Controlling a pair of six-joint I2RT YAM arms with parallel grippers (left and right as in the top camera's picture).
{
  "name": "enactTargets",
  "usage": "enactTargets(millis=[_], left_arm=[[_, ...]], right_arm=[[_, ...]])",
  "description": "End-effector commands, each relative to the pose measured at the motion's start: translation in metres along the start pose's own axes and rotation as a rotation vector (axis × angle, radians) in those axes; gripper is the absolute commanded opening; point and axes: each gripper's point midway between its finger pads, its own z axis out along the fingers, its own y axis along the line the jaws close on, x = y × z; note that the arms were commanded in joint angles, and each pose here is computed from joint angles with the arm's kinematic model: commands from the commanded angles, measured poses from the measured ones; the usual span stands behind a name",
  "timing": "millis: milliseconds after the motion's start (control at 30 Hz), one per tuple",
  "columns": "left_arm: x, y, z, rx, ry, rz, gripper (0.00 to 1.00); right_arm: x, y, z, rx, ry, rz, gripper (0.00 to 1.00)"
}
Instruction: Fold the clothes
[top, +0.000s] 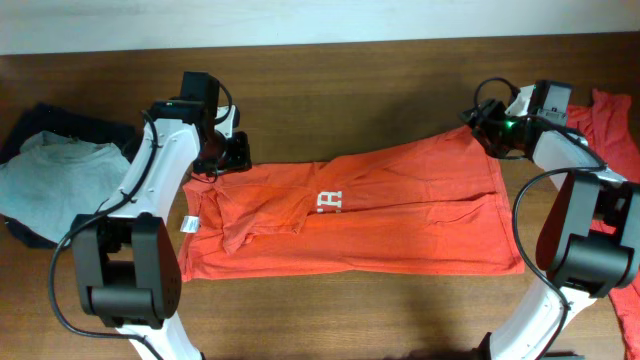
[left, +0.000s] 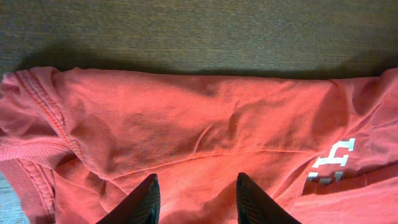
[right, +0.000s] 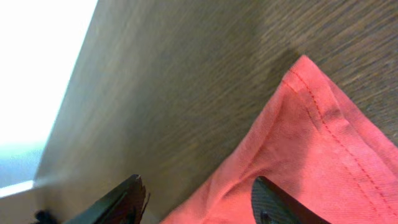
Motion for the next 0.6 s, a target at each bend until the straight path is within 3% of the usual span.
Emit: enactTargets(millis=[0, 167, 233, 367, 567], left_arm=[[-0.005, 0.001, -0.008, -0.015, -0.026, 0.023, 0.40], [-0.005, 0.003, -0.008, -0.023, -0.028, 0.023, 0.42], [-0.005, 0.004, -0.008, -0.031, -0.028, 0.024, 0.44], [-0.005, 0.004, -0.008, -0.030, -0.028, 0.024, 0.44], [-0.005, 0.004, -0.008, -0.030, -0.029, 0.023, 0.45]], right_arm=[[-0.016, 0.009, -0.004, 0.006, -0.047, 0.048, 0.59], [-0.037, 0.064, -0.024, -0.123, -0.048, -0.401, 0.60], [-0.058, 0.073, -0.049, -0.007, -0.067, -0.584, 0.60], [-0.093, 0.079, -0.094, 0.258, -0.099, -0.926, 0.77], [-0.095, 0.072, -0.084, 0.278, -0.059, -1.052, 0.81]])
